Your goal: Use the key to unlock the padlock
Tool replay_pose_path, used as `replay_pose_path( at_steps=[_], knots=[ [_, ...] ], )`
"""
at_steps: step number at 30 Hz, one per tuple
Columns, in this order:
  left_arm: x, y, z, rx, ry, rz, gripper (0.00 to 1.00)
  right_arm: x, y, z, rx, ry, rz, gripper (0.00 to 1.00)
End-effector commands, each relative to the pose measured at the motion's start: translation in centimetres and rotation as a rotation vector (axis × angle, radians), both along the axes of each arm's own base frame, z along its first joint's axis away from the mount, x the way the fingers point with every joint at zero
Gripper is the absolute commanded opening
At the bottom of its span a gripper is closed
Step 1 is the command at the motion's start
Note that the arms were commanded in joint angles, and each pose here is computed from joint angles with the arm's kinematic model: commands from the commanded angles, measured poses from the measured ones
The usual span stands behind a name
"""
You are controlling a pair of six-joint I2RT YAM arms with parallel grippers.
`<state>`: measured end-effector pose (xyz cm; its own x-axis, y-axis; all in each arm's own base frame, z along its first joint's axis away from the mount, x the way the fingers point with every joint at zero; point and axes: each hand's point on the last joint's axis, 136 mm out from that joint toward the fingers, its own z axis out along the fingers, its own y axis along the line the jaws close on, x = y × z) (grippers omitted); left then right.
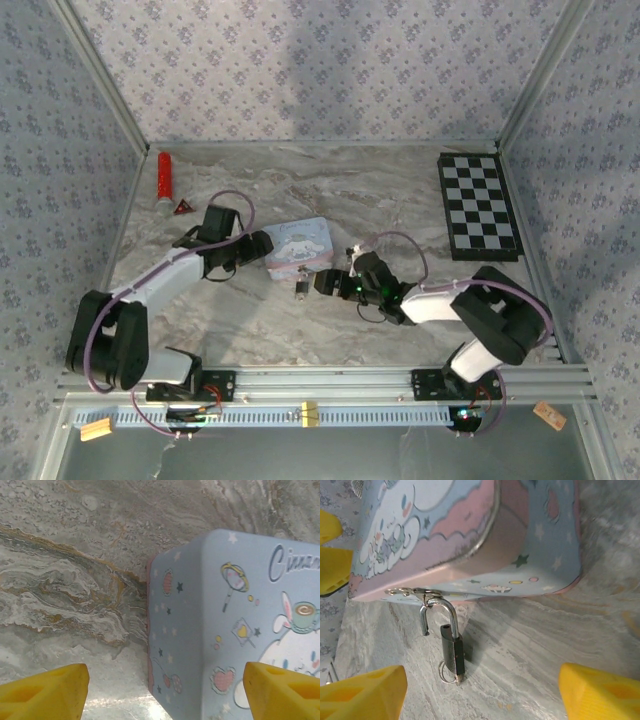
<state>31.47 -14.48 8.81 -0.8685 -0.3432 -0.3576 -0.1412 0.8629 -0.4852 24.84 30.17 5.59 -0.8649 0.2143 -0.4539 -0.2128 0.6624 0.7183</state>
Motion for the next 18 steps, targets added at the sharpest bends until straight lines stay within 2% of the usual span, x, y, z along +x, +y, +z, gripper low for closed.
replay_pose_path(
  at_steps=[1, 8, 18],
  knots=[
    [1.2, -0.6, 0.6, -0.03, -0.037, -0.009, 0.8, 0.2, 1.6, 0.7, 0.082, 0.016, 0.014, 0.76],
    [1.0, -0.2, -1.3, -0.011, 0.016, 0.019, 0.78, 0.7, 3.0, -0.4, 0.079, 0.016, 0.05, 0.61],
    [0.7, -0.4, -2.6, -0.014, 0.053, 0.023, 0.77, 0.9, 4.4, -1.6, 0.117, 0.032, 0.092, 0.45]
  ],
)
